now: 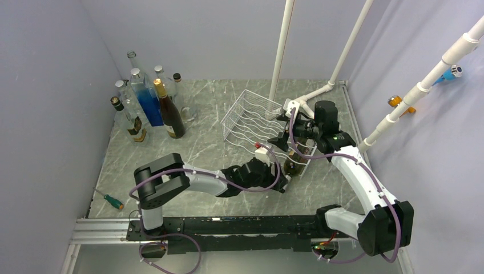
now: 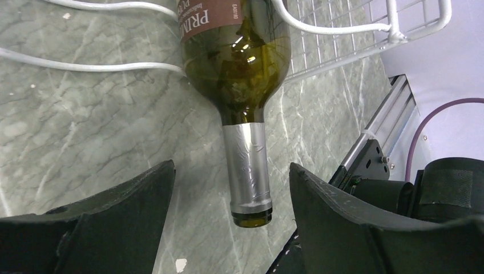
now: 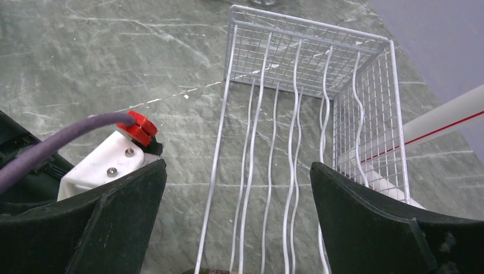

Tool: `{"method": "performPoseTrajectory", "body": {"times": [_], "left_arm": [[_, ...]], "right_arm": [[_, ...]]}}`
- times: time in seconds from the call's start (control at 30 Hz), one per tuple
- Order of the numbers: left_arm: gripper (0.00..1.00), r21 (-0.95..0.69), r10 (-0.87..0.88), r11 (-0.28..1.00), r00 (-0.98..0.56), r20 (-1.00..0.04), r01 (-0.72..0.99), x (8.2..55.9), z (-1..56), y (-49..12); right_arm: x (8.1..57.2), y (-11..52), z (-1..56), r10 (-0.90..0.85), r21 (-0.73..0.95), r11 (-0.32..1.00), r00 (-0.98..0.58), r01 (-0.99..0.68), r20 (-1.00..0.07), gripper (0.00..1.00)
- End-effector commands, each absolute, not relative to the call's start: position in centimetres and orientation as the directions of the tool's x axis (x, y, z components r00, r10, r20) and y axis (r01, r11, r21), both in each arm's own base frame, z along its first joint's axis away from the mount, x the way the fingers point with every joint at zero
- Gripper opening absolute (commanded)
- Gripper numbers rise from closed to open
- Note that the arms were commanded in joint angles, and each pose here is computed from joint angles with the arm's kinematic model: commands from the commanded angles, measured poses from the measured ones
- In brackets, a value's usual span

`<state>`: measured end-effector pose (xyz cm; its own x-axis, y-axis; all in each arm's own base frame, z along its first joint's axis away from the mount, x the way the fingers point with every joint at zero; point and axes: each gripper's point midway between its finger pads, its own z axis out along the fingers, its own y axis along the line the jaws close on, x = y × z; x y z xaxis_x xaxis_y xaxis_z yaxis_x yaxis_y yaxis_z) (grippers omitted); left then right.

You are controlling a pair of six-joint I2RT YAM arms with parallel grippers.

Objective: Take the wine bottle off the wine rack
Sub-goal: Pick up the wine bottle from the wine rack.

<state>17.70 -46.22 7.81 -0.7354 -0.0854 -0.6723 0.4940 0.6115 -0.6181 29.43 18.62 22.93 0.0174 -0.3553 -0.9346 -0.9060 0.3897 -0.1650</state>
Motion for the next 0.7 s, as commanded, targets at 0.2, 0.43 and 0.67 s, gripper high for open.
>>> {"method": "performPoseTrajectory", "body": {"times": [0.2,0.43,0.67], "left_arm": [[0.76,-0.66,-0.052,0.518,-0.75,-0.659,0.544,16.9,8.7,-50.0],[0.7,-0.663,-0.043,0.506,-0.751,-0.659,0.552,17.6,8.1,-50.6],[0.63,-0.676,-0.026,0.493,-0.767,-0.641,0.548,18.0,7.2,-51.5]], "right_arm": [[29.8,18.4,24.1,-0.341,-0.199,0.415,0.051,-0.888,-0.939,1.0],[29.9,18.2,24.1,-0.34,-0.199,0.418,0.051,-0.886,-0.939,1.0],[29.9,18.2,24.1,-0.34,-0.199,0.421,0.05,-0.885,-0.939,1.0]]}}
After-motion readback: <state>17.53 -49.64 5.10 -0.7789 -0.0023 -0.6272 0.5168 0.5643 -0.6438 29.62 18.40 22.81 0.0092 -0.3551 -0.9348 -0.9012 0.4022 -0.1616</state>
